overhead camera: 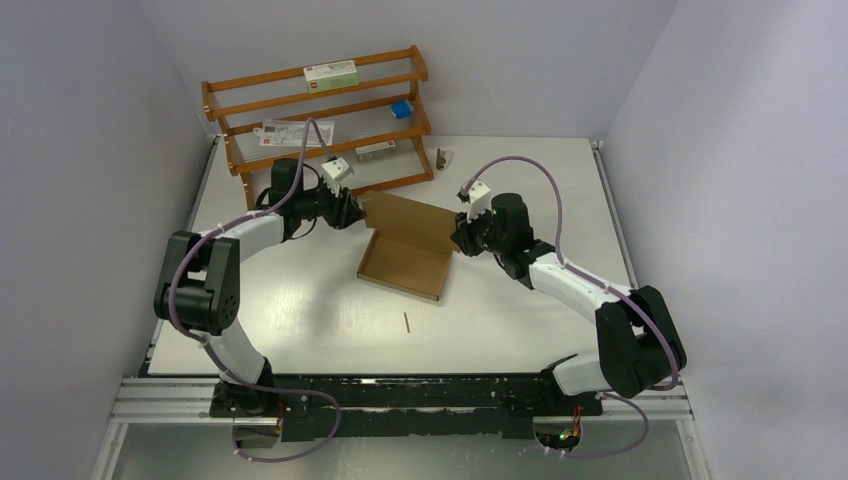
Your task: Fold the paper box
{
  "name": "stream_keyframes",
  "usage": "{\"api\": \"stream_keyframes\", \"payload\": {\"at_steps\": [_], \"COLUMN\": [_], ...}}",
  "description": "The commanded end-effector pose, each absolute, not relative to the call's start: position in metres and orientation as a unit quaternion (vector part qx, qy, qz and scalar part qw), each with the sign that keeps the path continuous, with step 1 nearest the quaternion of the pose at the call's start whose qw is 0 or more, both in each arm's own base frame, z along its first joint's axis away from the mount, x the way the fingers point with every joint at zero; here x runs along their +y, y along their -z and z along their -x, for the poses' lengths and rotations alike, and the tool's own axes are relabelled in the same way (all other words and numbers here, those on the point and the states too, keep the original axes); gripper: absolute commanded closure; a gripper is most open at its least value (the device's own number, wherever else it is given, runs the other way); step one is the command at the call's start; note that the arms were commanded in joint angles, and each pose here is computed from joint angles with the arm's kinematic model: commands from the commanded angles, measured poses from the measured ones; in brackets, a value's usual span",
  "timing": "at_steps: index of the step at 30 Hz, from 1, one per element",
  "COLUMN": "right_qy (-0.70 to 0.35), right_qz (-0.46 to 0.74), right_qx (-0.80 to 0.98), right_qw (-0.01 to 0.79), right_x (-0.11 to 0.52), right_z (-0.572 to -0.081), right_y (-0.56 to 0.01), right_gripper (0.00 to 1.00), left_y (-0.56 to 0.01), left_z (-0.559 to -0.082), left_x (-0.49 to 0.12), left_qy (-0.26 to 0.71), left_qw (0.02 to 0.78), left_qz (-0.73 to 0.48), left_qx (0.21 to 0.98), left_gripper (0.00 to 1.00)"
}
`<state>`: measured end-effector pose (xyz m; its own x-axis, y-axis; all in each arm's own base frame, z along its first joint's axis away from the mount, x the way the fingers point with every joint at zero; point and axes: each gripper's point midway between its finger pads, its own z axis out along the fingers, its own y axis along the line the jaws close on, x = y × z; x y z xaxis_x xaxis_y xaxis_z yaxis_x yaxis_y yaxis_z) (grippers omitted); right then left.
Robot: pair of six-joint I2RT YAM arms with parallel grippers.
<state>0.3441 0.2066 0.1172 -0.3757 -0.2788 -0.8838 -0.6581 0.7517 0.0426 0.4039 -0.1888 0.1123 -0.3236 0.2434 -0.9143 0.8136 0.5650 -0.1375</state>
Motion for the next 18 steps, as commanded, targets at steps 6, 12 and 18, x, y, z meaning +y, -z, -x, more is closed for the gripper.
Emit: {"api": "stream_keyframes", "payload": {"at_steps": [6,12,18], "right_qy": [-0.182,-0.179,-0.177], "right_qz": [0.279,0.276,0.283], "right_qx": [0.811,0.817,0.816], "right_qw": [0.482,0.473,0.471], "right_x": [0.194,0.191,0.191], "right_z": [-0.338,-0.332,-0.334], "right_y": [-0.116,-0.112,-0.11], "right_gripper": [0.74,0.76,1.0], "left_y": [-0.12,-0.114,-0.112], "left_z": [-0.408,-0.409,-0.408], "left_x": [-0.21,-0.217,-0.225], "left_qy": [0.352,0.362,0.375], "left_qw": [0.459,0.446,0.438], "left_qz": [-0.398,-0.41,-0.419], "left_qx": [0.711,0.708,0.701], "left_gripper": [0.57,0.58,0.62]}}
